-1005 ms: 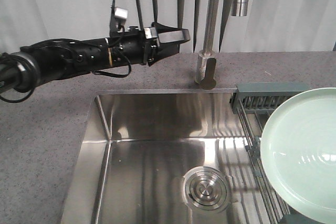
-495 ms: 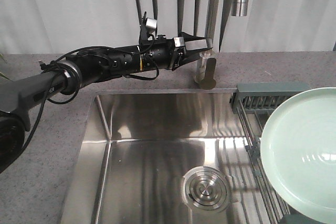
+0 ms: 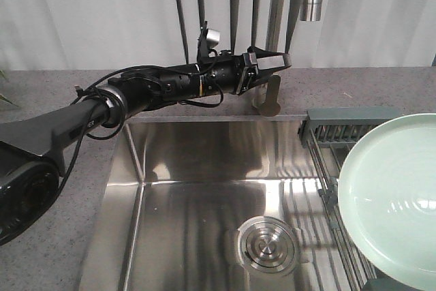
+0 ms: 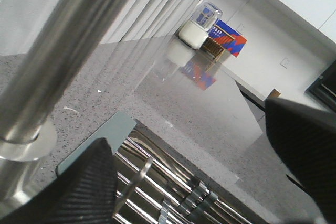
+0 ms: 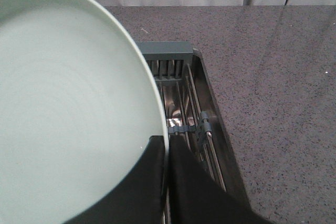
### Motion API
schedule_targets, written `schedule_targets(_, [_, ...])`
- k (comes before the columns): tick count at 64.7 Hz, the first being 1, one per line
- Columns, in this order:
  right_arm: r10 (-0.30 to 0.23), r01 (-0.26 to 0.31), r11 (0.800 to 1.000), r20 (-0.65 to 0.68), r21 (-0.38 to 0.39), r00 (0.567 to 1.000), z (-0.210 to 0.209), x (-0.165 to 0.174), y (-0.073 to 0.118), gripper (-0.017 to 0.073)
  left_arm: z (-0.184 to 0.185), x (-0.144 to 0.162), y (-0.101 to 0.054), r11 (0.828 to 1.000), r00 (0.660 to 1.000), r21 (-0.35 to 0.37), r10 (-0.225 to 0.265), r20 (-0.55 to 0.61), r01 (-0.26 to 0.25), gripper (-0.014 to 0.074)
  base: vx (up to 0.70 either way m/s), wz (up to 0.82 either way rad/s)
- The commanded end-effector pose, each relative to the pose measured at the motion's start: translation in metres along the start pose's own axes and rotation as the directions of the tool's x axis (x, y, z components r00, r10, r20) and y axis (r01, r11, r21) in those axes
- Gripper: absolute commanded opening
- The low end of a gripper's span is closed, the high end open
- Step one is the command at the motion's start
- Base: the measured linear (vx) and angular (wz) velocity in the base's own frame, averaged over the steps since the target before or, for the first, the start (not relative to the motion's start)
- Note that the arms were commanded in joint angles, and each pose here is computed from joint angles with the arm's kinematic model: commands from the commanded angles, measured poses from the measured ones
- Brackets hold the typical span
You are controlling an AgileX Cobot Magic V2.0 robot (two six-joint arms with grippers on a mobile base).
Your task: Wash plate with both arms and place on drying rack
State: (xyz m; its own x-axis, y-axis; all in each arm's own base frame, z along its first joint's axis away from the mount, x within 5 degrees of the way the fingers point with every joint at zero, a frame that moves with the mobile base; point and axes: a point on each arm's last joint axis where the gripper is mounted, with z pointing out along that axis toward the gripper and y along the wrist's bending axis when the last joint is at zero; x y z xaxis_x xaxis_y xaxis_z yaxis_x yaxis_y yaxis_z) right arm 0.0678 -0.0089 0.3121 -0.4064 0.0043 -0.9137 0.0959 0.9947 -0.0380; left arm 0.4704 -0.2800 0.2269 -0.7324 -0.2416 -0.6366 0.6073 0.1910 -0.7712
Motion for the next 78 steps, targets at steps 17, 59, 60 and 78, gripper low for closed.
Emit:
schedule_targets(17, [0.002, -0.003, 1.0, 0.105, 0.005, 0.994, -0.005, -0.016, -0.001, -0.0001, -0.001, -0.02, -0.053, 0.986, 1.0, 0.165, 0.026, 0.01, -0.027, 0.0575, 0.0, 0.0])
schedule_targets(59, [0.003, -0.003, 1.0, 0.105, 0.004, 0.994, -0.005, -0.016, -0.001, -0.0001, -0.003, -0.003, -0.059, 0.972, 0.983, 0.235, 0.066, -0.169, -0.025, 0.05, 0.0, 0.0])
schedule_targets(60, [0.003, -0.003, 1.0, 0.105, 0.004, 0.994, -0.005, -0.016, -0.001, -0.0001, -0.003, -0.003, -0.059, 0.972, 0.984, 0.235, 0.065, -0.168, -0.024, 0.0493, 0.0, 0.0])
schedule_targets(78, [0.003, -0.003, 1.0, 0.105, 0.004, 0.994, -0.005, -0.016, -0.001, -0.0001, -0.006, -0.019, -0.057, 0.982, 0.995, 0.181, 0.06, -0.08, -0.044, 0.0312, 0.0, 0.0])
